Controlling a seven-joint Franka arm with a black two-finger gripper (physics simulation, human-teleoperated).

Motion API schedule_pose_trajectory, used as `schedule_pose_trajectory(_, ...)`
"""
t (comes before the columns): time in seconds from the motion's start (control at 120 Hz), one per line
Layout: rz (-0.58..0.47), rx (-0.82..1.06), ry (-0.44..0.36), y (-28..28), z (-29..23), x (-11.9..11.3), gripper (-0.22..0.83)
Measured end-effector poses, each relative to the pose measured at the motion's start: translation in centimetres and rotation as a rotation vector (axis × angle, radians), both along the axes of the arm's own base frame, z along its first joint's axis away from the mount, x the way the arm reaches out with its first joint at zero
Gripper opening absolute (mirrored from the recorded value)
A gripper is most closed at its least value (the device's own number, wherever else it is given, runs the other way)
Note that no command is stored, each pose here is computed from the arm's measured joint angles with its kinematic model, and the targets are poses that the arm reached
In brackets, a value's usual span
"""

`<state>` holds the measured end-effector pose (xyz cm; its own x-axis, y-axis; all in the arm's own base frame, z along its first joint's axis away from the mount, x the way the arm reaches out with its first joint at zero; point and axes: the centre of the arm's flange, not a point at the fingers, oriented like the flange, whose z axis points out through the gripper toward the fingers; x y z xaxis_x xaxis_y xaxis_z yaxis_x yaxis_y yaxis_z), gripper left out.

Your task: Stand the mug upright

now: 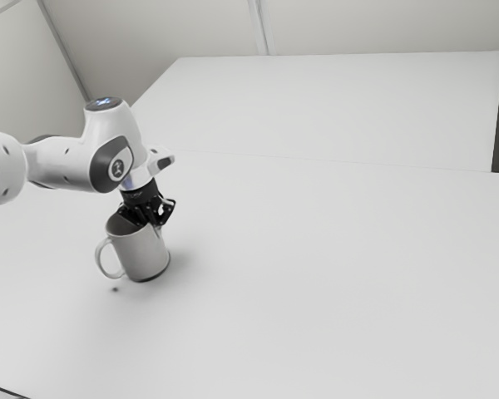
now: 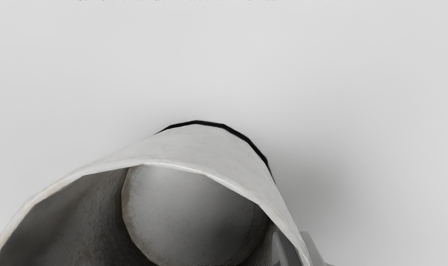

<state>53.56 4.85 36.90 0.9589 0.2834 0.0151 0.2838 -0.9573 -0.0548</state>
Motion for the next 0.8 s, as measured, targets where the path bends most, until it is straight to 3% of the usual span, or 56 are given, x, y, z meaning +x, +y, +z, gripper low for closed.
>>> schedule_pose_trajectory(0.258, 0.039, -0.010, -0.010, -0.9, -0.5, 0.4, -0.17)
schedule_pose_trajectory(0.417, 0.055, -0.012, -0.011, -0.7, -0.5, 0.4, 0.19)
schedule_pose_trajectory(0.508, 0.059, -0.010, -0.015, -0.6, -0.2, 0.5, 0.34)
schedule_pose_trajectory(0.642, 0.057, -0.010, -0.030, -0.7, 0.6, 0.9, 0.47)
schedule_pose_trajectory(0.8, 0.056, -0.018, -0.042, -0.7, 1.7, 1.2, 0.55)
